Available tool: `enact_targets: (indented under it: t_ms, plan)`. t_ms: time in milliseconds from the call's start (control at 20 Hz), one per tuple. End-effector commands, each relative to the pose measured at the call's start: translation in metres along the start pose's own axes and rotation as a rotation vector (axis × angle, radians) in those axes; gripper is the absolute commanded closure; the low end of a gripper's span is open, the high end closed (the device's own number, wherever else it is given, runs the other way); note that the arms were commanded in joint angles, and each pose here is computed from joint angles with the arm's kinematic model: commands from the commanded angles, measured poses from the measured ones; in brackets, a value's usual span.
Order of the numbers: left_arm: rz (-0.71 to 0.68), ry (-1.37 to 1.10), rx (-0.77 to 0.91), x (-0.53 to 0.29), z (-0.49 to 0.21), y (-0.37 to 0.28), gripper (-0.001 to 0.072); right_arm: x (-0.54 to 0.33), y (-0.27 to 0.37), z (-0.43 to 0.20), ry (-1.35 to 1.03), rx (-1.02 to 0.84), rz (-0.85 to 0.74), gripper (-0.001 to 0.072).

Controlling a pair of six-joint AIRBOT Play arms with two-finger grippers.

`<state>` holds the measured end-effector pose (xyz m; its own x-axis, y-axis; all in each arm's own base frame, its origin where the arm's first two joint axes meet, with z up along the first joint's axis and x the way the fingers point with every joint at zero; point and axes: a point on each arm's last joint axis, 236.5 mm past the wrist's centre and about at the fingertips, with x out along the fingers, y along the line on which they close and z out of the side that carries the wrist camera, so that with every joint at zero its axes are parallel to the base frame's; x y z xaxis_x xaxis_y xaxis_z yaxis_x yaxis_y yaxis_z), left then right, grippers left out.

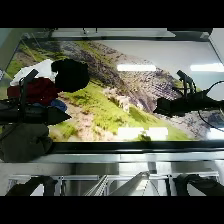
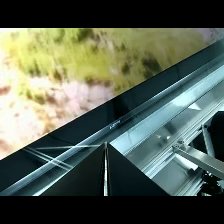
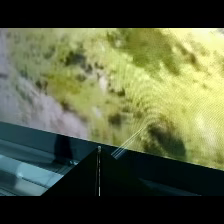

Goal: Fold the shirts.

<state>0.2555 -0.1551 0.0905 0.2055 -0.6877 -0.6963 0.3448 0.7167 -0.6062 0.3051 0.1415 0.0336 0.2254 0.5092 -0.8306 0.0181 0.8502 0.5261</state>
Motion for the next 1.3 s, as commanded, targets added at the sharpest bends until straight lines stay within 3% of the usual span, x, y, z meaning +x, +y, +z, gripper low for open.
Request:
enact_targets:
  t_ms: [0, 1000, 1100, 1250]
  plan:
    - [0.0, 0.001, 0.0, 0.0, 0.0, 0.0, 0.0687, 0.0, 0.0, 0.0, 0.001, -0.002, 0.0, 0.0692]
    - [0.02, -0.05, 0.001, 0.0, 0.012, 0.005, 0.0688, 0.0, 0.0, 0.0, 0.001, -0.001, 0.0, 0.0692]
    - [0.09, -0.156, 0.016, -0.004, 0.037, 0.021, 0.0688, 0.0, 0.0, 0.0, 0.001, -0.001, 0.0, 0.0693]
    - [0.422, -0.406, 0.183, -0.042, 0.114, 0.086, 0.0685, 0.0, 0.0, 0.0, 0.0, 0.005, 0.0, 0.0692]
